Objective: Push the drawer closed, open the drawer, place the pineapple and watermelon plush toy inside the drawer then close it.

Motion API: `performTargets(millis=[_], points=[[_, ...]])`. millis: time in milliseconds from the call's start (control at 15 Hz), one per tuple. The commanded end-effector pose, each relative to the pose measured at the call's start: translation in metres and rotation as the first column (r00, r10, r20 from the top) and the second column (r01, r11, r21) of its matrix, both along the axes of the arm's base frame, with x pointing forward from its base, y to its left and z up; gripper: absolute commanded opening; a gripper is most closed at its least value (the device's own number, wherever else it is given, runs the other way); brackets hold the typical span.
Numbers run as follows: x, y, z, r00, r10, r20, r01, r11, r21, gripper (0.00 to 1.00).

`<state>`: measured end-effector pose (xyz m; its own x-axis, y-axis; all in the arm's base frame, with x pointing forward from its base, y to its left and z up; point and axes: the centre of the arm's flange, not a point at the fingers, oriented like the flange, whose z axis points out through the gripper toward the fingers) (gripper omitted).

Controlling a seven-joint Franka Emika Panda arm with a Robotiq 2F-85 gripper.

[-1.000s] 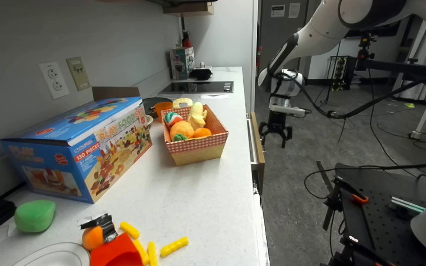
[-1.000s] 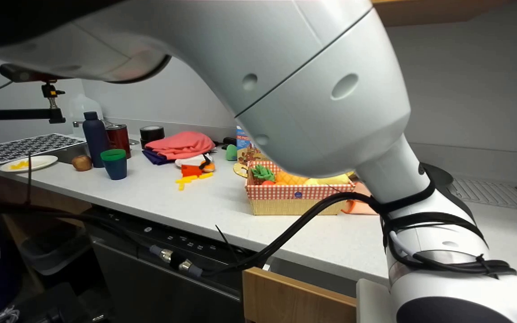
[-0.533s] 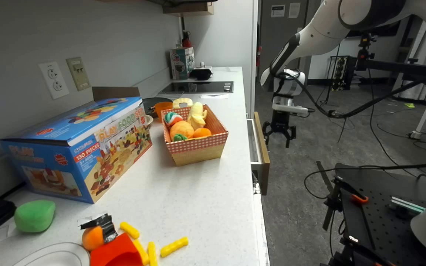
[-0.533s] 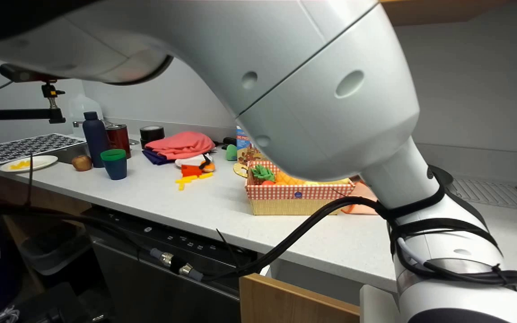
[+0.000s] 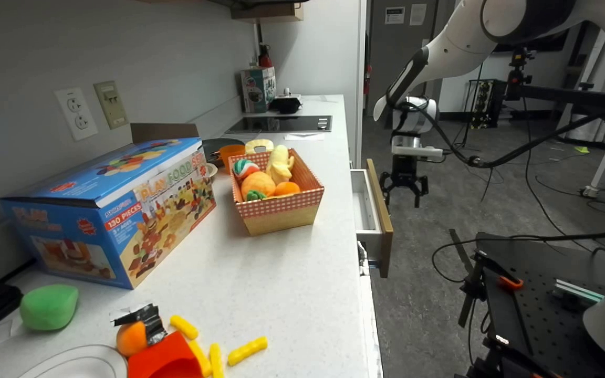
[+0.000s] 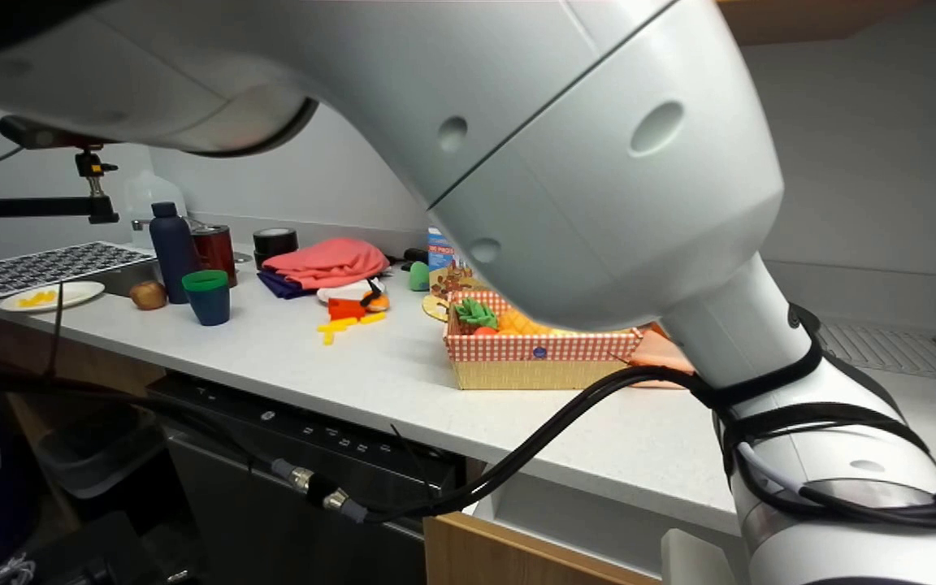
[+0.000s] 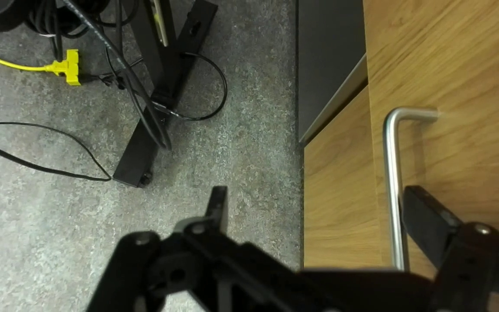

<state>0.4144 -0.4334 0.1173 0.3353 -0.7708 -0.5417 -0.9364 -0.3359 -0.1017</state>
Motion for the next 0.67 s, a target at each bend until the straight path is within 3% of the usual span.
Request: performTargets(millis=[0, 200, 400, 600], points=[[0.005, -0.008, -0.04, 0.998, 0.054, 0.021, -0.053, 0.998, -0.015, 1.0], [0.01, -0.008, -0.042, 0.984, 0.095, 0.152, -0.093, 0.995, -0.018, 1.0], [0.018, -0.005, -0.047, 0.941, 0.133, 0.31, -0.141, 0.99, 0.003, 1.0], [0.02, -0.003, -0.056, 0.921, 0.149, 0.361, -0.169, 0.985, 0.027, 1.0]])
